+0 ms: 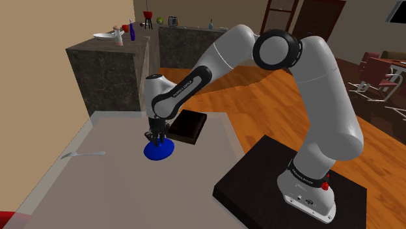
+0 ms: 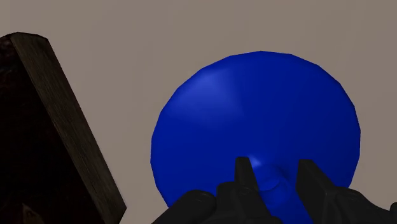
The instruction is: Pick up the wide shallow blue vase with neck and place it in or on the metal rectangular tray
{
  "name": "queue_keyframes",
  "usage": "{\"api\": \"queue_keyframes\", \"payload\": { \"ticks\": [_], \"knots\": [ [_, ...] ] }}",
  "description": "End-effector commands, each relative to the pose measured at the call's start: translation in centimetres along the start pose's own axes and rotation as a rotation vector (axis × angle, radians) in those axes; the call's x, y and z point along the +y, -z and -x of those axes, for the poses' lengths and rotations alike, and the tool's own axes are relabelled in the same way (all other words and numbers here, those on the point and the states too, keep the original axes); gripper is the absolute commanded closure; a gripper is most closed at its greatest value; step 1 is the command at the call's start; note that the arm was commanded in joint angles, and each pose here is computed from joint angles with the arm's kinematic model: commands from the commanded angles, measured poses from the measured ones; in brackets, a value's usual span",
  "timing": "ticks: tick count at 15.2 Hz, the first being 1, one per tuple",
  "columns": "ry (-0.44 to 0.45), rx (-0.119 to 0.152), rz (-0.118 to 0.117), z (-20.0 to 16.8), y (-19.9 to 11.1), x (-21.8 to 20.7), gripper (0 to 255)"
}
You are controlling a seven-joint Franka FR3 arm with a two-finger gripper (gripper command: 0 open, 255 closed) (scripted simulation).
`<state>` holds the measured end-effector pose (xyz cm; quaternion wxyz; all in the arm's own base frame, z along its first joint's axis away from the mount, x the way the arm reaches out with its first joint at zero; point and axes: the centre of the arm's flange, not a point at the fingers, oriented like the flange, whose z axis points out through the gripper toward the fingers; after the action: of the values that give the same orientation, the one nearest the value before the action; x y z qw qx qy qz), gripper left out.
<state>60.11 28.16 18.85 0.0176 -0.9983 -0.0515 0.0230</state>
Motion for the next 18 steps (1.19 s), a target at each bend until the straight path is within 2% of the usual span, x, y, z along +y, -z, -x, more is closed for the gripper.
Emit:
{"api": "queue_keyframes", "payload": {
  "ticks": [1,17,18],
  "knots": [
    [0.000,0.000,0.000,0.1,1.1,0.0,255],
    [0.000,0.000,0.000,0.4,9.5,-0.3,255],
    [0.000,0.000,0.000,0.3,9.7,1.0,255]
  ]
}}
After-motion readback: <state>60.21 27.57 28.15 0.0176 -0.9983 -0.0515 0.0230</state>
